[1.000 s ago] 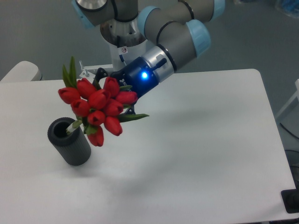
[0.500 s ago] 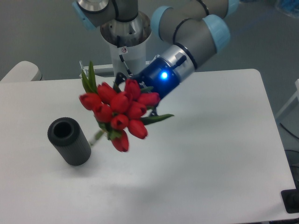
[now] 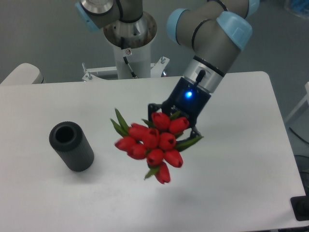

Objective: Pick up the flowers from the vase
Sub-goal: 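Carry the tulips away from the vase and lower them over the table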

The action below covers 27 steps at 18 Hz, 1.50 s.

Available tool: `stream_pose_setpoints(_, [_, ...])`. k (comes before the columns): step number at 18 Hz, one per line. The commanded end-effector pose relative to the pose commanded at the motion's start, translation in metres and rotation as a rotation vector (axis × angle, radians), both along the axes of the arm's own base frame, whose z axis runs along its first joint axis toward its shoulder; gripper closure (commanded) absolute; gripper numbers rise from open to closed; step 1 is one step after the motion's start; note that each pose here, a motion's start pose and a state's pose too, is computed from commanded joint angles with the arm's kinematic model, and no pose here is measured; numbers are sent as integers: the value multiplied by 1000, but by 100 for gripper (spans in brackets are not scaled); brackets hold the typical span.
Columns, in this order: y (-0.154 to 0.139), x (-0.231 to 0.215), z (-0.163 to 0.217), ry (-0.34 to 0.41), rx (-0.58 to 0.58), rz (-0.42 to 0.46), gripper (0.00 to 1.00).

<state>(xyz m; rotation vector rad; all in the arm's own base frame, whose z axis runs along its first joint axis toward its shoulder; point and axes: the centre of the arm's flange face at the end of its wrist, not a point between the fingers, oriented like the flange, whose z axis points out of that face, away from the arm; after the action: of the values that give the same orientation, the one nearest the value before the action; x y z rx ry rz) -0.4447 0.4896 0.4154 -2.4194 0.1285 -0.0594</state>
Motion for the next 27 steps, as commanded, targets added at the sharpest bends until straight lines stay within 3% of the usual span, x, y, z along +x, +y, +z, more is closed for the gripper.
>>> stream_pose_setpoints(3, [13, -16, -22, 82, -125, -19, 88])
stream_pose_setpoints(9, [19, -37, -44, 134, -294, -69, 93])
stream_pose_setpoints(15, [33, -51, -74, 223, -516, -195, 92])
stream_pose_setpoints(21, [46, -57, -96, 272, -626, -254, 91])
stream_pose_setpoints(27, [53, -68, -127, 280, -645, -332, 93])
